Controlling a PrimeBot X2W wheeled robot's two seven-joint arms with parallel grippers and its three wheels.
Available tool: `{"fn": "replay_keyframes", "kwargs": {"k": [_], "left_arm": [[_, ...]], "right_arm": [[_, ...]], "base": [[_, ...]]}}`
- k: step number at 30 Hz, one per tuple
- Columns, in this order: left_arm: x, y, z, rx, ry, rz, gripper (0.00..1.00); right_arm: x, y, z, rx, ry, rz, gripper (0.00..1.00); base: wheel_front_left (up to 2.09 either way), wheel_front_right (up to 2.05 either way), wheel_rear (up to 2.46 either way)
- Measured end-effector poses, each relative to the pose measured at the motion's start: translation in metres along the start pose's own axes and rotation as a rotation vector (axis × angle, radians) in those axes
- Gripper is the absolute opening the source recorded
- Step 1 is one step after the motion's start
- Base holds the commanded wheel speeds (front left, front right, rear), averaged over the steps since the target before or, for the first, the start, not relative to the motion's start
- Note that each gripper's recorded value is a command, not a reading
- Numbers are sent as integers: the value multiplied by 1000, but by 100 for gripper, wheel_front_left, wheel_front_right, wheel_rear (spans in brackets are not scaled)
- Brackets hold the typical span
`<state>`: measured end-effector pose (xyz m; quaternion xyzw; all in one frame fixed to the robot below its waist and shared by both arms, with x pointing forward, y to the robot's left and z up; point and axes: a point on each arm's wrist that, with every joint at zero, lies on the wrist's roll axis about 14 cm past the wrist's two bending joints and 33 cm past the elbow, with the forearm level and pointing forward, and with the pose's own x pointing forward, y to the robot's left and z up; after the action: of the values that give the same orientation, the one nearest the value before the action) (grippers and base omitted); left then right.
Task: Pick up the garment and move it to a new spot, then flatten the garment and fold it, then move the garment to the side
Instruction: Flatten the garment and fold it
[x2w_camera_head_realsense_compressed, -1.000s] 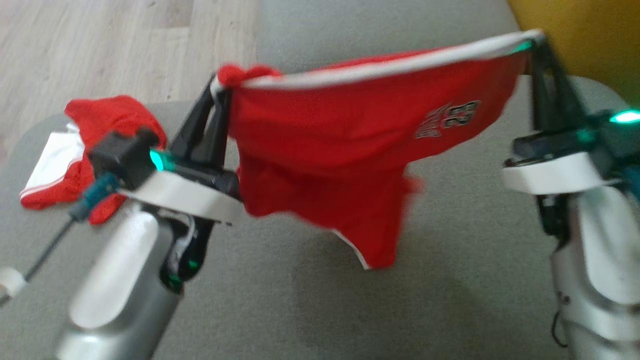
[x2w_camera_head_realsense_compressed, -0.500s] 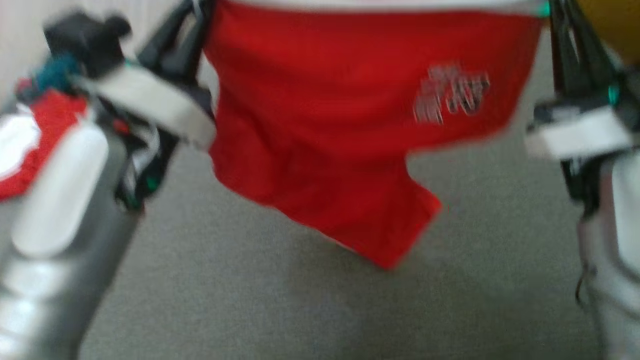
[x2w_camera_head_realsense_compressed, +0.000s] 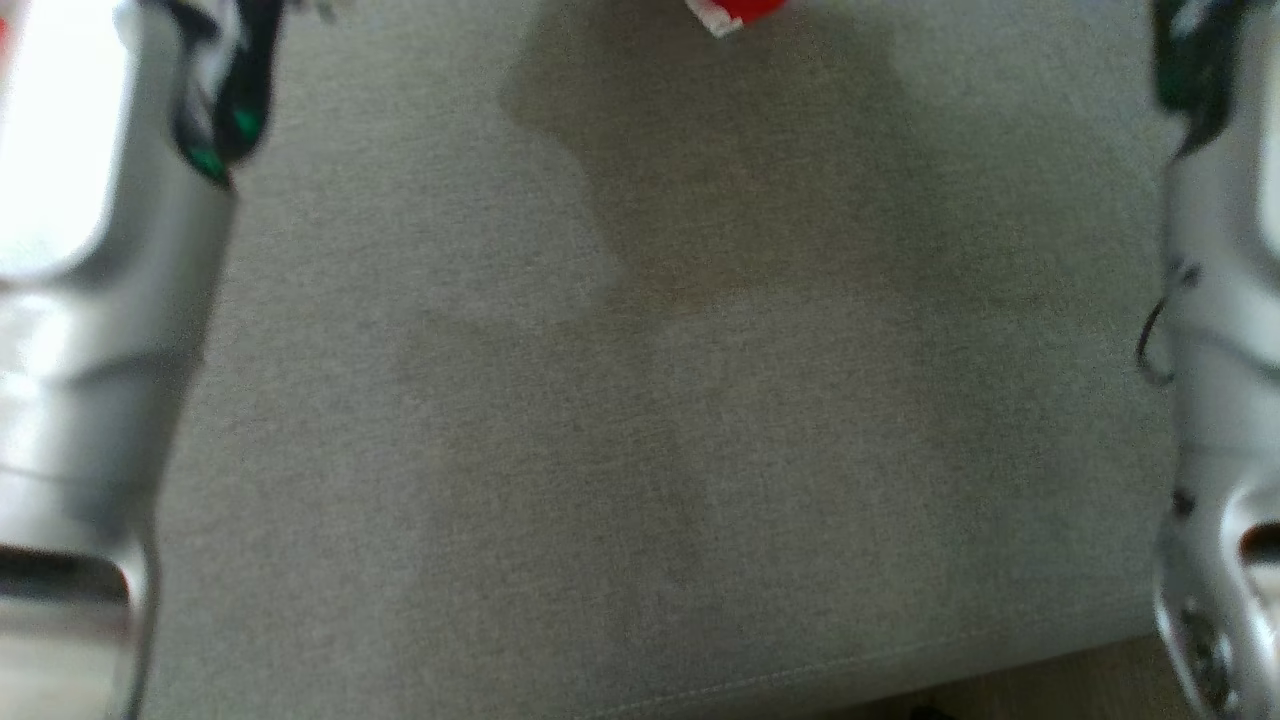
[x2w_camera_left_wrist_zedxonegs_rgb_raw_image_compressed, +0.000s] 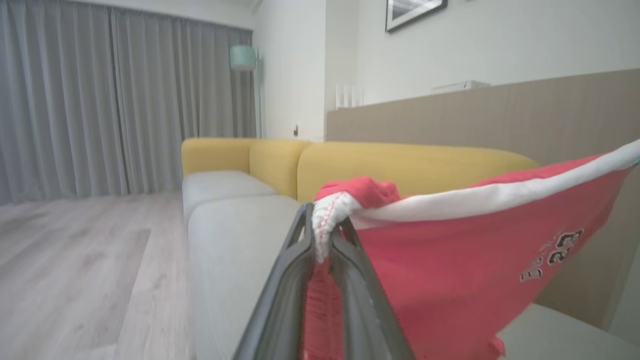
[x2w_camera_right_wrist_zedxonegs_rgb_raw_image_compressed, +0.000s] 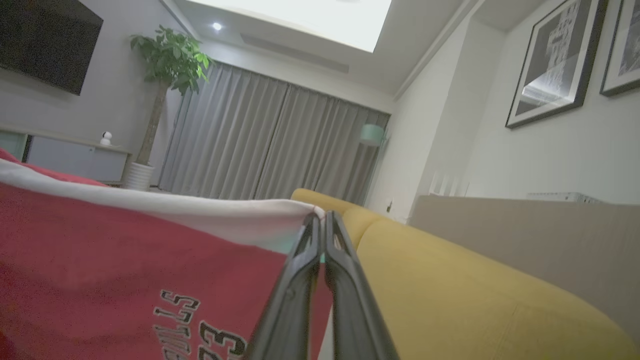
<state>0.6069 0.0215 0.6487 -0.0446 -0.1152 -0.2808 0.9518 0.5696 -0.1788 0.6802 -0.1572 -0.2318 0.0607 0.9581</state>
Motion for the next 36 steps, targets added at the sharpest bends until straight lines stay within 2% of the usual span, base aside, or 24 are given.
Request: {"fn": "replay_keyframes", "kwargs": {"k": [4, 8, 13, 19, 26, 31, 36], "left_arm": [[-22, -11, -62, -78, 104, -7, 0], [-53, -20, -93, -127, 143, 5, 0], [-91, -44, -97, -169, 132, -6, 0], [-156, -80, -104, -229, 188, 15, 0], [-219, -109, -88, -279, 202, 81, 0], [-245, -125, -83, -328, 228, 104, 0], [-253, -128, -100, -382, 295, 122, 0]], "right_arm": [[-30, 25, -47, 40, 124, 42, 0], [-68, 46, -71, 103, 206, 60, 0], [-108, 51, -58, 144, 199, 43, 0], [-181, 50, -53, 174, 274, -8, 0], [-246, 32, -18, 156, 278, -97, 0], [-266, 23, 7, 129, 276, -133, 0], [-265, 27, -7, 132, 334, -121, 0]], "base": [[0, 0, 0], [0, 0, 0], [0, 0, 0], [0, 0, 0], [0, 0, 0], [0, 0, 0], [0, 0, 0]]}}
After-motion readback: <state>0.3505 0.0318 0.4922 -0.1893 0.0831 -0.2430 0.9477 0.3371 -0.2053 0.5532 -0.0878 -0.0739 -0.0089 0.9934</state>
